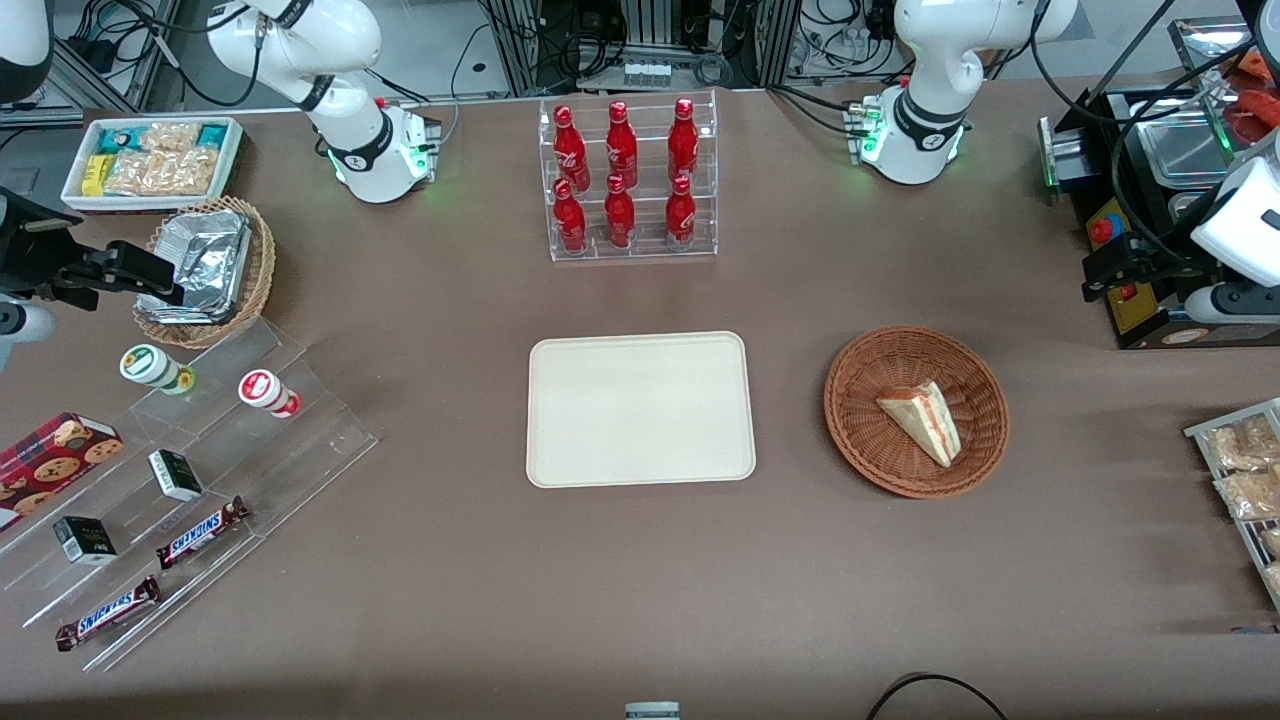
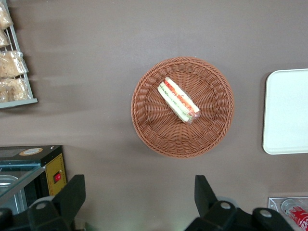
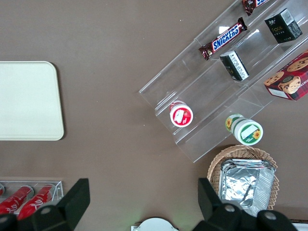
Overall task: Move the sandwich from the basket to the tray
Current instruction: 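Move the left gripper down over the wrapped sandwich in the wicker basket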
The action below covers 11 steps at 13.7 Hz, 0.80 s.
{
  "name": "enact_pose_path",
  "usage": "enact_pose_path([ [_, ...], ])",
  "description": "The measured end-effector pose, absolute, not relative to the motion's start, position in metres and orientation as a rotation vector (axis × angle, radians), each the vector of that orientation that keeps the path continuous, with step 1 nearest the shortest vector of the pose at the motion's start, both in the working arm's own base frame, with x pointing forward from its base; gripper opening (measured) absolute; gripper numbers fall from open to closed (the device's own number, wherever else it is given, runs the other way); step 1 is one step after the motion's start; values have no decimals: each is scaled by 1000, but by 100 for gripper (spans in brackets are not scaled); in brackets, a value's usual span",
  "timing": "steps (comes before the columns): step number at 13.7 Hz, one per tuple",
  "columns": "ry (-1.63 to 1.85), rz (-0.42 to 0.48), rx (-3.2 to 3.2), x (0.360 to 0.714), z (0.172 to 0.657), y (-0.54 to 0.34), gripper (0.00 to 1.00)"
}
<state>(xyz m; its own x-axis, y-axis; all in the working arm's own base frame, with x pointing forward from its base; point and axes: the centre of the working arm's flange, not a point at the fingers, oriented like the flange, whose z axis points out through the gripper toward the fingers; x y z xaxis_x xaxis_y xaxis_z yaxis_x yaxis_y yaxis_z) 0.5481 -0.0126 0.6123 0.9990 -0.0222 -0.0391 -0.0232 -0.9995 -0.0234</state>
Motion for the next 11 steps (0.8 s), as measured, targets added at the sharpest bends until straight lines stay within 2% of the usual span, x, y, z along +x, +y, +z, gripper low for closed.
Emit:
enact_pose_path([
  [4,23,71,-3117,548,610,-14,100],
  [6,24,110,-3116,552,594,-14,100],
  [8,26,113,-3115,560,557,-19,100],
  [11,-134,57,-3114,563,484,-30,100],
])
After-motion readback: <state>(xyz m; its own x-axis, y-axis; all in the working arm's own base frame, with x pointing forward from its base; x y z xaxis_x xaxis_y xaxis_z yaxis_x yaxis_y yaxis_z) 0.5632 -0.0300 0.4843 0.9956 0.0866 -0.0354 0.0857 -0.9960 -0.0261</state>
